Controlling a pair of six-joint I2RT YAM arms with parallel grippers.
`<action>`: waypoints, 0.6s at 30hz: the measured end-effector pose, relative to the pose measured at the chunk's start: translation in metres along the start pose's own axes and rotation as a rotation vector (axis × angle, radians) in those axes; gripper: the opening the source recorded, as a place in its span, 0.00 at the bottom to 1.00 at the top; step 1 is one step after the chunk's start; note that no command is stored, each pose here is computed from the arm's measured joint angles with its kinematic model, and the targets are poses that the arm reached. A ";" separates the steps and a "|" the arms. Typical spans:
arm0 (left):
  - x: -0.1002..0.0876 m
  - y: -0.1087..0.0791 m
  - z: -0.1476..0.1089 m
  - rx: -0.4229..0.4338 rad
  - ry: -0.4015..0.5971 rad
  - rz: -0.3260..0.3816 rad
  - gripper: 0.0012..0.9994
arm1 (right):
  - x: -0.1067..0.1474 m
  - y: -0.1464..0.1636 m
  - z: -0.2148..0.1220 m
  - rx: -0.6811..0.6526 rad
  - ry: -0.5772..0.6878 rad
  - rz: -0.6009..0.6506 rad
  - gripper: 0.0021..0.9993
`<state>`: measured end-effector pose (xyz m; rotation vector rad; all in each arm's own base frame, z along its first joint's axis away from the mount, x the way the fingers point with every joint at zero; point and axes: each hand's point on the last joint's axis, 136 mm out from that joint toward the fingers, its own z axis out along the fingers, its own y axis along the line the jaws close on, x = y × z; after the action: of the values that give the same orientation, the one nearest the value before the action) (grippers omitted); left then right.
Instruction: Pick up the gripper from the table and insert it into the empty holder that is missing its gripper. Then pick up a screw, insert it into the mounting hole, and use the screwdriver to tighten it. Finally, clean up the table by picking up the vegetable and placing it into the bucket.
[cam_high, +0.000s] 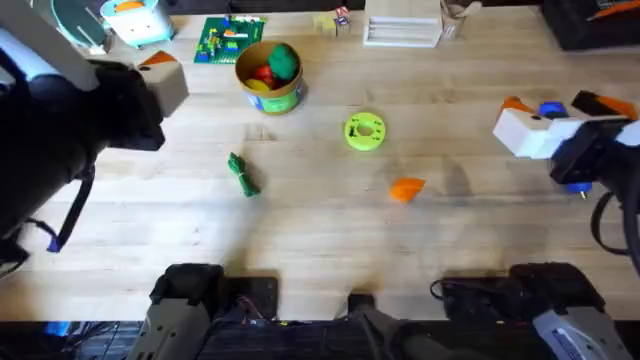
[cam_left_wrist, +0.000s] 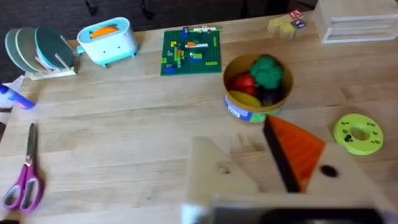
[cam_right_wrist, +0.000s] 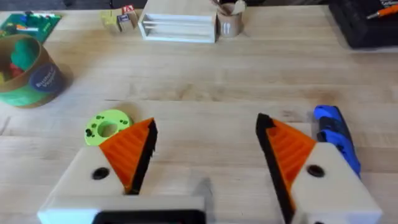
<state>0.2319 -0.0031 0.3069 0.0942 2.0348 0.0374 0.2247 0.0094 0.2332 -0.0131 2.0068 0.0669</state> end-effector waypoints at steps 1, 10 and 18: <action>-0.001 0.000 0.000 0.003 -0.002 0.002 0.35 | 0.003 0.000 0.000 0.000 0.011 0.001 0.99; 0.001 -0.003 0.000 0.015 0.003 -0.001 0.99 | 0.040 -0.001 -0.003 0.004 0.163 0.008 0.99; 0.002 -0.020 -0.001 0.114 0.006 -0.007 0.99 | 0.094 -0.001 -0.019 0.009 0.394 0.020 0.99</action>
<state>0.2289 -0.0225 0.3042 0.1586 2.0427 -0.0833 0.1678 0.0092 0.1557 -0.0006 2.4008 0.0724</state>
